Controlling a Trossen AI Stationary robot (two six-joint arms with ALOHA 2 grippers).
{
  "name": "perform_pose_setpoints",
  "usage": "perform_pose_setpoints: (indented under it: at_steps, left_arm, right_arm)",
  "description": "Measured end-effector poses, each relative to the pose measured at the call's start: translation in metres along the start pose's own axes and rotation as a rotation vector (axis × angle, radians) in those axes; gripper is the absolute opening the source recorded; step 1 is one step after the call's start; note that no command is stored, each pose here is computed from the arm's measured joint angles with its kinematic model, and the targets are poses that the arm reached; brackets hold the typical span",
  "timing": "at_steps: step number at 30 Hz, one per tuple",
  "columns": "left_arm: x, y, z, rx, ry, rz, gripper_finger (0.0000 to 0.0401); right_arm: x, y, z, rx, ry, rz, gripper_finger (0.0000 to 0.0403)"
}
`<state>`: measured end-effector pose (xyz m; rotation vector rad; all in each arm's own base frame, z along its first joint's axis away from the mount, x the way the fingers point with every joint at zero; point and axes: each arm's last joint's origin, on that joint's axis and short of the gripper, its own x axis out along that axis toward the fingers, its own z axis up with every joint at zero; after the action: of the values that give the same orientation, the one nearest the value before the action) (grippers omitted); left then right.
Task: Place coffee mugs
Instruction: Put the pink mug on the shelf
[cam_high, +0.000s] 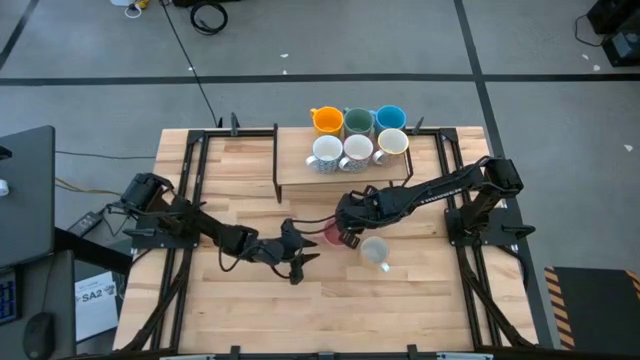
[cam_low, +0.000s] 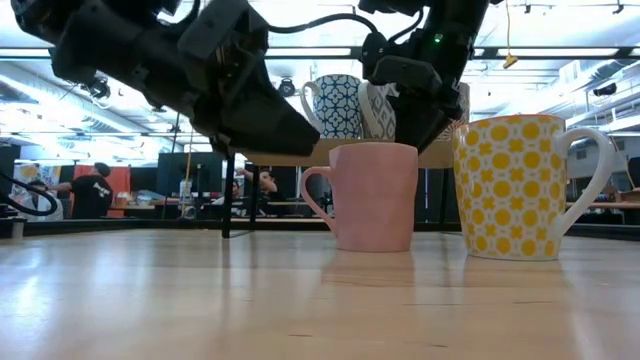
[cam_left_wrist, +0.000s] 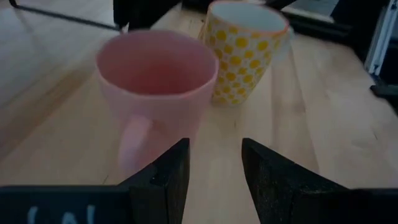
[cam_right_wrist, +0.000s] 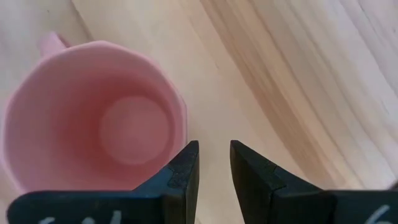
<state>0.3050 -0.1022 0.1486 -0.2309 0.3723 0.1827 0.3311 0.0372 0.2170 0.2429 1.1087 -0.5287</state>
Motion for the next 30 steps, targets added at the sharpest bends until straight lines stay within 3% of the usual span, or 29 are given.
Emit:
perform_pose_setpoints:
  at_steps: [20, 30]
  left_arm:
    - [0.021, 0.033, -0.003, -0.027, 0.038, 0.102, 0.0153]
    - [0.018, 0.032, -0.002, 0.059, 0.06, 0.104, 0.0153]
  right_arm:
    - [-0.001, 0.004, -0.003, -0.022, 0.094, 0.132, 0.0096]
    - [-0.002, 0.007, -0.005, -0.053, 0.098, 0.159, 0.0096]
